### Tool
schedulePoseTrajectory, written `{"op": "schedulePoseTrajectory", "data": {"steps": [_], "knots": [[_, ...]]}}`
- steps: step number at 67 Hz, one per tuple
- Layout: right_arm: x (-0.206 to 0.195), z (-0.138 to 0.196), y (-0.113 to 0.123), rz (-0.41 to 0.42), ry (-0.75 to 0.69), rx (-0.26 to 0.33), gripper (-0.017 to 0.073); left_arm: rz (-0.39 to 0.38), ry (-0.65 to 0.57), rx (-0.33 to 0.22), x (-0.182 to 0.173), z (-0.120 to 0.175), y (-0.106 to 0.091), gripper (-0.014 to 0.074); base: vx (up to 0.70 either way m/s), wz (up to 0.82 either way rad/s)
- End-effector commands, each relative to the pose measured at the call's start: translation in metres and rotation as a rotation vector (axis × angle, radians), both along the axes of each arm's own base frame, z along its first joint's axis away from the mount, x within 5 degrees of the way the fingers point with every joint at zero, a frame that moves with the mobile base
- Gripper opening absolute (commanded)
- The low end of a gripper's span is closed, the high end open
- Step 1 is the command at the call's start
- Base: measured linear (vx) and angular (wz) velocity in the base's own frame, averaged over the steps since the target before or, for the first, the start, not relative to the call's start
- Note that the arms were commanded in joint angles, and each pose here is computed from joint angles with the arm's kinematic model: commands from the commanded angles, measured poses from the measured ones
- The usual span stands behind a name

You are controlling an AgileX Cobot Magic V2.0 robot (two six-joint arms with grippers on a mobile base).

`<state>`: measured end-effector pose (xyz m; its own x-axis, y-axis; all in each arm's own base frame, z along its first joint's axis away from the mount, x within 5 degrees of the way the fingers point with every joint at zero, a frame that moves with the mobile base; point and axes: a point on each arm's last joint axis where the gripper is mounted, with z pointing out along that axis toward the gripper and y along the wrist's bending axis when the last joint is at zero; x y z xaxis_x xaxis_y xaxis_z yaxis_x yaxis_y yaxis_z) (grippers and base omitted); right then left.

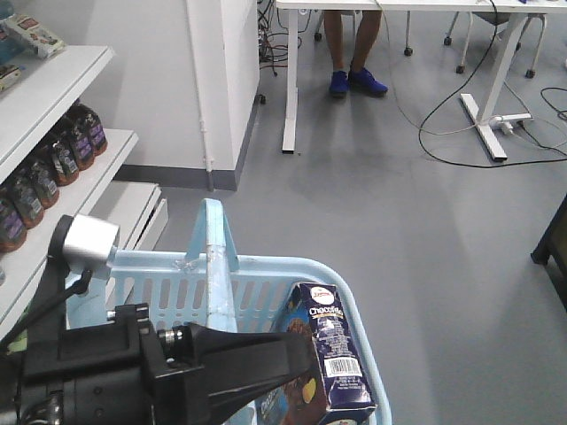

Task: Left arm holds basket, right arm returns cookies
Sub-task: 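Drive toward the snack shelf holding the basket in the left gripper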

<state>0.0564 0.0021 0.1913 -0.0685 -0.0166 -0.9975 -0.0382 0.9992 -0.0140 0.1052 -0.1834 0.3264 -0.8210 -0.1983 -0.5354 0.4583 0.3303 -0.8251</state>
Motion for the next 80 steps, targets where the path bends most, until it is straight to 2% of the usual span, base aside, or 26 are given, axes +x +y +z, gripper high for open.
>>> {"op": "schedulePoseTrajectory", "data": {"steps": [1, 48, 80], "knots": [[-0.0002, 0.0060, -0.0004, -0.006, -0.077, -0.006, -0.0008, -0.020, 0.002, -0.083, -0.0040, 0.0185, 0.0007, -0.0006, 0.40, -0.10], [-0.0002, 0.0060, -0.0004, -0.006, -0.077, -0.006, -0.0008, -0.018, 0.002, -0.082, -0.0038, 0.0184, 0.0008, -0.0006, 0.34, -0.11], [-0.0002, 0.0060, -0.0004, -0.006, -0.077, -0.006, -0.0008, -0.016, 0.002, -0.082, -0.0037, 0.0184, 0.0009, -0.0006, 0.17, 0.07]]}}
